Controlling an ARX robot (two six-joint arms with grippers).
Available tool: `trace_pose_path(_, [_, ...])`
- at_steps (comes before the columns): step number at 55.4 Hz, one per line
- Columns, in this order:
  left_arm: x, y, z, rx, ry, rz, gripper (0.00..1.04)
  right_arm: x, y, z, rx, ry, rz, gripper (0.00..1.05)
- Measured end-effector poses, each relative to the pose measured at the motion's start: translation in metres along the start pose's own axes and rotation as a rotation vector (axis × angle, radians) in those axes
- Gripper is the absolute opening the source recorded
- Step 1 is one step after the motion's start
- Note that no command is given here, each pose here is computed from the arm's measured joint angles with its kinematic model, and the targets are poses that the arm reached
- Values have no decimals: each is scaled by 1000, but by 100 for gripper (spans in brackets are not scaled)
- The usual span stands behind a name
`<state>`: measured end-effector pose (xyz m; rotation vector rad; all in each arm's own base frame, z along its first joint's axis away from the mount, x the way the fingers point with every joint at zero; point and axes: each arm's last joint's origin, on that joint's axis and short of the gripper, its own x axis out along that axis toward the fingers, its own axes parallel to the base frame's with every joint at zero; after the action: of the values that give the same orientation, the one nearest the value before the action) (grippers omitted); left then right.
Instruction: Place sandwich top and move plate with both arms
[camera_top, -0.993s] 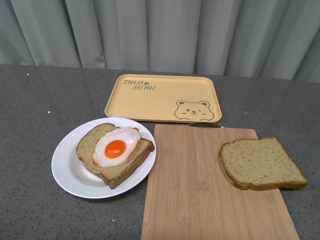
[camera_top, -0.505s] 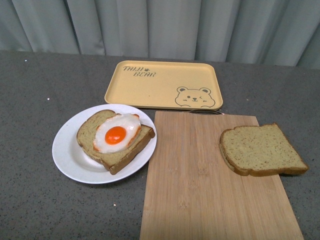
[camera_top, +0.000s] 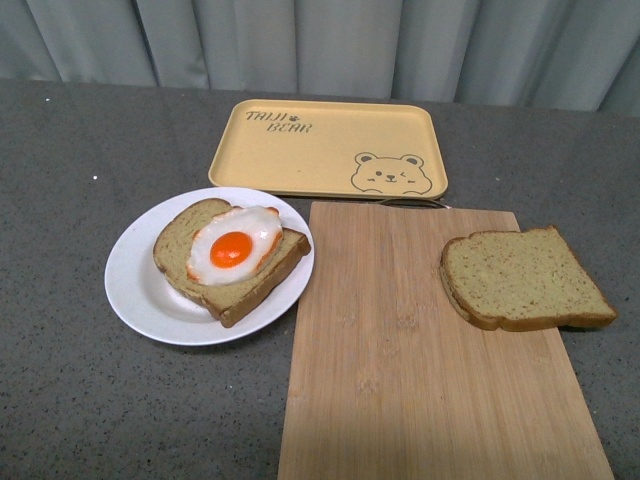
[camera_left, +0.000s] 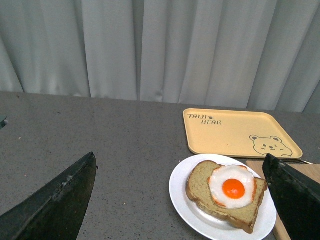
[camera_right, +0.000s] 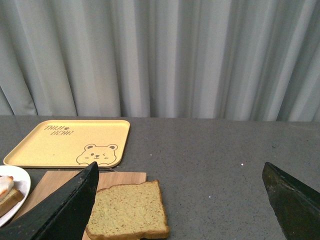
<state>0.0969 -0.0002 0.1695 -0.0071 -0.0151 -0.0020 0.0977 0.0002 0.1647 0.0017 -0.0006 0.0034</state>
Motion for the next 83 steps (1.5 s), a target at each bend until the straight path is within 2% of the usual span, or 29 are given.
trace_pose_path(7, [0,0,0,0,0,0,98,0,0,0,-8,4,-13,95])
trace_pose_path(12, [0,0,0,0,0,1,98,3,0,-3,-135,131,-196,95])
trace_pose_path(14, [0,0,0,0,0,0,98,6,-1,-5,-163,166,-215,95])
trace_pose_path(24, [0,0,0,0,-1,0,98,30,-14,-7,-145,284,-149,95])
trace_pose_path(31, [0,0,0,0,-1,0,98,76,-28,-13,-18,498,14,95])
trace_pose_path(47, [0,0,0,0,-1,0,98,144,-51,-37,226,777,140,95])
trace_pose_path(64, [0,0,0,0,-1,0,98,198,-75,-72,468,957,240,95])
trace_pose_path(83, [0,0,0,0,-1,0,98,219,-75,-111,671,1031,324,95])
